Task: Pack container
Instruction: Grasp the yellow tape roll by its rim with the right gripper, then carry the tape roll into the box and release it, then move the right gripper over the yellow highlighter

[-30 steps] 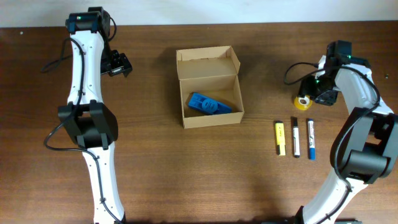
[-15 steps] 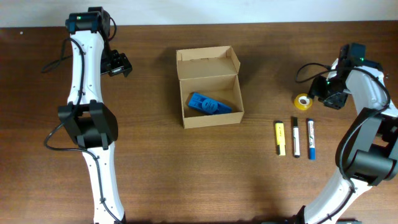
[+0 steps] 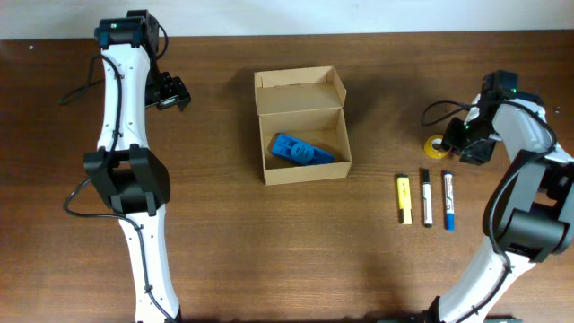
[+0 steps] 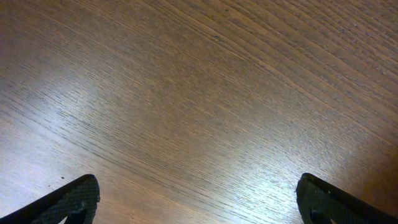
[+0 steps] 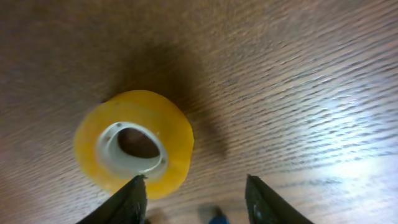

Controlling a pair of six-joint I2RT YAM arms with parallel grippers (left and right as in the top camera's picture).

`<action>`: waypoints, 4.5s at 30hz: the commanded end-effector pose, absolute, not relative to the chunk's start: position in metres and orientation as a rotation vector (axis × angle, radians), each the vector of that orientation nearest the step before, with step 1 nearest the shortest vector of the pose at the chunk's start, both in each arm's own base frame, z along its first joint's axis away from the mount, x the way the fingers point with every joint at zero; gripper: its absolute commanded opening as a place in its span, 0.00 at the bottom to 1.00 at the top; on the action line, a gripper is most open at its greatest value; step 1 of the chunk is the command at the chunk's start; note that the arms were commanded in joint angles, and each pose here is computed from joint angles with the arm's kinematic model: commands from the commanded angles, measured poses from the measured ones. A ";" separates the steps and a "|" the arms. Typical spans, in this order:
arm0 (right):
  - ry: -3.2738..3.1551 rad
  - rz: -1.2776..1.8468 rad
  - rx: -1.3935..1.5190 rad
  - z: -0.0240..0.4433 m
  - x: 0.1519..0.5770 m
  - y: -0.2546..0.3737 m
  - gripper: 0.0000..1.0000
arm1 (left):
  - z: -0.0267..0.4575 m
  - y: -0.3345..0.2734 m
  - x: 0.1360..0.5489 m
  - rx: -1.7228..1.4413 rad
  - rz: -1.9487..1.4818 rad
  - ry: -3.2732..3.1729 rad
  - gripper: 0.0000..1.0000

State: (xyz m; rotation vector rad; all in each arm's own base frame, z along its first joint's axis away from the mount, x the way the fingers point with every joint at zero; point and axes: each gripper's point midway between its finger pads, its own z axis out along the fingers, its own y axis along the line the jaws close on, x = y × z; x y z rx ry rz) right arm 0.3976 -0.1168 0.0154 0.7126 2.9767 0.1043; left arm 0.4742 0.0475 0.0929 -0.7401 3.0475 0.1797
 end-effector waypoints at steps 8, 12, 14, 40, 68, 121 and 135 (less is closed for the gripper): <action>3.047 0.124 0.742 -0.017 0.389 -0.112 0.24 | 0.103 0.050 0.474 -0.721 0.185 3.028 1.00; 3.053 0.124 0.743 -0.020 0.389 -0.112 0.24 | 0.103 0.050 0.474 -0.720 0.185 3.028 1.00; 3.048 0.124 0.742 -0.020 0.390 -0.113 0.25 | 0.103 0.050 0.475 -0.720 0.185 3.028 1.00; 3.060 0.126 0.745 -0.013 0.388 -0.112 0.04 | 0.103 0.050 0.475 -0.720 0.185 3.028 1.00; 2.247 0.023 -1.245 0.264 0.406 0.171 0.04 | 0.103 0.050 0.475 -0.720 0.185 3.028 1.00; 2.389 0.084 -1.574 0.124 0.414 0.229 0.49 | 0.103 0.050 0.475 -0.719 0.185 3.028 1.00; 2.330 -0.081 -1.109 0.255 0.412 0.150 0.57 | 0.103 0.050 0.475 -0.719 0.185 3.028 1.00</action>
